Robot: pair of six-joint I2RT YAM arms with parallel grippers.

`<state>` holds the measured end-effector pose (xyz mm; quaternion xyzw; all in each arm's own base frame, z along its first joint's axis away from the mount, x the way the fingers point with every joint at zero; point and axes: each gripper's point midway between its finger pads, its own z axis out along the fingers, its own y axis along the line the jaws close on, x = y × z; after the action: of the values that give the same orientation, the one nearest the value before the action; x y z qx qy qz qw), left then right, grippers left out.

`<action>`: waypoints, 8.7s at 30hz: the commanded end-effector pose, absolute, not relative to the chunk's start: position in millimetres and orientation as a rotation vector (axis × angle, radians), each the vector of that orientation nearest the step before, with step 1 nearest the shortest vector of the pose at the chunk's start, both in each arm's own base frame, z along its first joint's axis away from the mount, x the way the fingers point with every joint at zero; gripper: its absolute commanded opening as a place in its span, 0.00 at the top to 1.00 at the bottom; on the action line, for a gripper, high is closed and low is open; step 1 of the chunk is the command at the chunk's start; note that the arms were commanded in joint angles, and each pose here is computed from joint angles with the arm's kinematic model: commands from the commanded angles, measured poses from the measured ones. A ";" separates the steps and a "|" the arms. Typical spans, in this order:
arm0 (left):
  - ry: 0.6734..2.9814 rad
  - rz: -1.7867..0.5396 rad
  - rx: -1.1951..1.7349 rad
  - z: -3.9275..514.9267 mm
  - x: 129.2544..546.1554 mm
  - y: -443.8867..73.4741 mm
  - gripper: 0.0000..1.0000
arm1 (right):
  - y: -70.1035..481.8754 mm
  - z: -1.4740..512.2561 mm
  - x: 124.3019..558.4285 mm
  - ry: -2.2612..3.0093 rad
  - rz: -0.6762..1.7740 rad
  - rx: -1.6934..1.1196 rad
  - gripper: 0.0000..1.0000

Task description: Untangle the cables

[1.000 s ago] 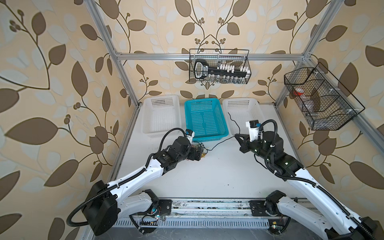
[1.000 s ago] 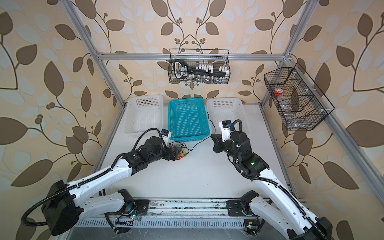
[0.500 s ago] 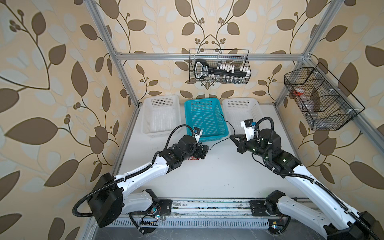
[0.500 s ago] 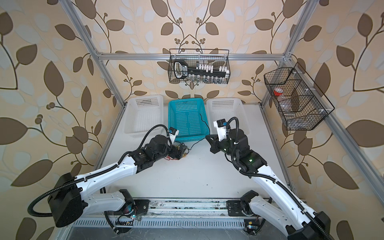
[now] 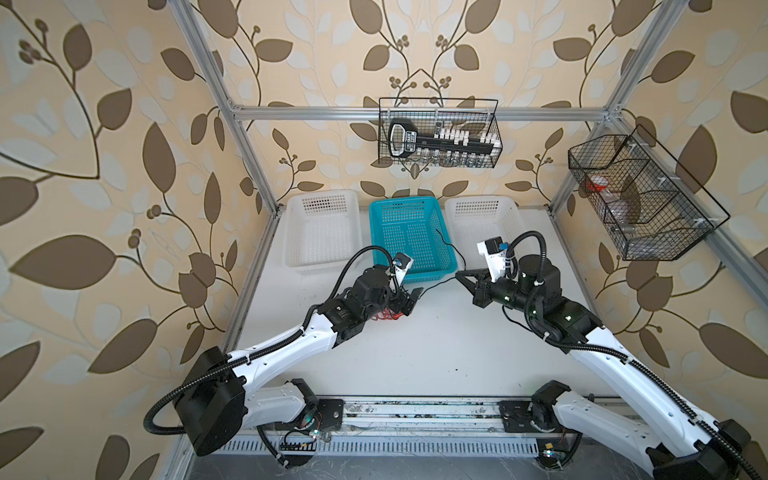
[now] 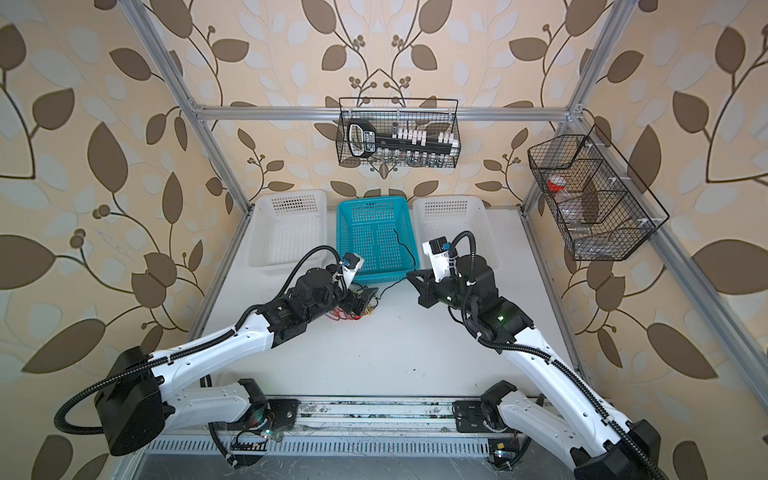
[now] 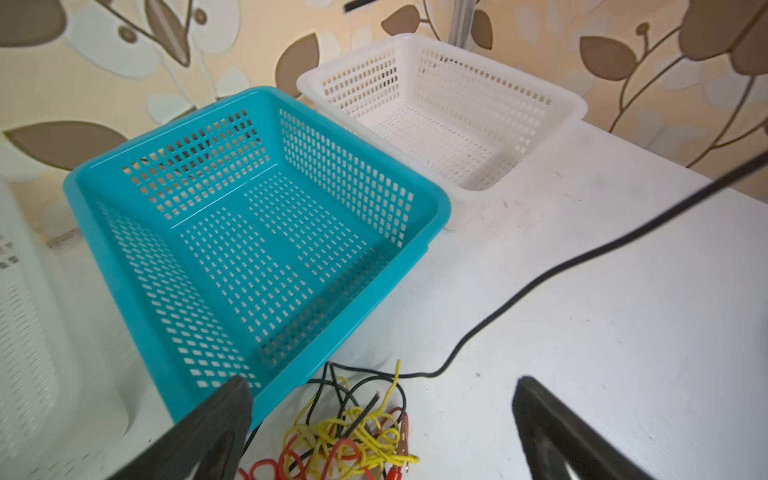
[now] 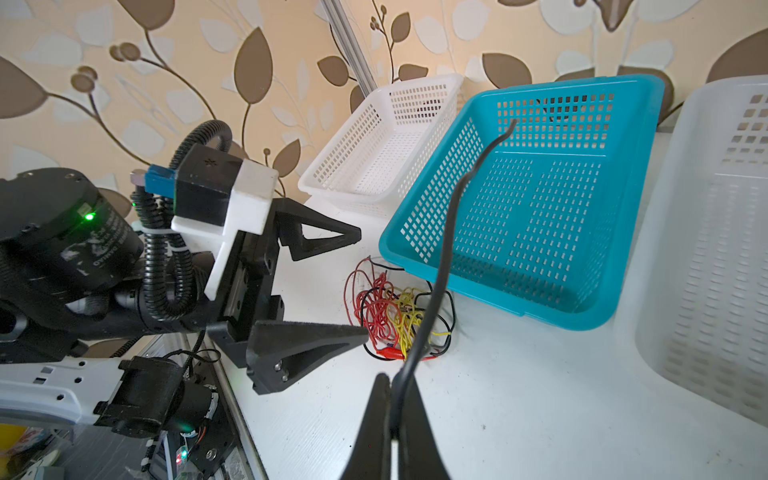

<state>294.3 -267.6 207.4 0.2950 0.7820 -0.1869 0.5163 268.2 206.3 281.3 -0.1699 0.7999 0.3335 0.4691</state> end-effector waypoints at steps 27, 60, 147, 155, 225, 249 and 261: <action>1.861 -0.607 0.747 182.6 313.6 -326.8 0.84 | 224.2 302.7 268.7 1.934 0.953 -0.416 1.00; 2.163 -0.818 0.623 213.0 296.8 -338.9 1.00 | 236.5 195.5 267.0 1.951 0.705 -0.393 0.51; 2.168 -0.662 0.449 172.2 292.0 -288.6 0.01 | 76.9 137.8 488.1 2.490 -0.192 -0.383 1.00; 2.164 -0.629 0.448 176.6 292.7 -283.6 0.01 | 93.2 75.7 466.7 2.728 0.170 -0.262 0.93; 1.992 -0.763 0.561 204.5 287.2 -304.9 0.01 | 250.3 332.9 310.0 1.738 0.758 -0.719 1.00; 1.946 -0.838 0.491 230.5 321.6 -340.7 0.60 | 273.2 385.4 268.4 1.612 0.919 -0.789 1.00; 1.953 -0.798 0.470 249.5 327.3 -337.5 1.00 | 231.1 293.9 313.0 1.901 0.576 -0.579 0.79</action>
<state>323.0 -332.0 211.5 0.1958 0.8201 -0.3108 0.4388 307.6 246.9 331.3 -0.2571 0.7542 0.2862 0.5321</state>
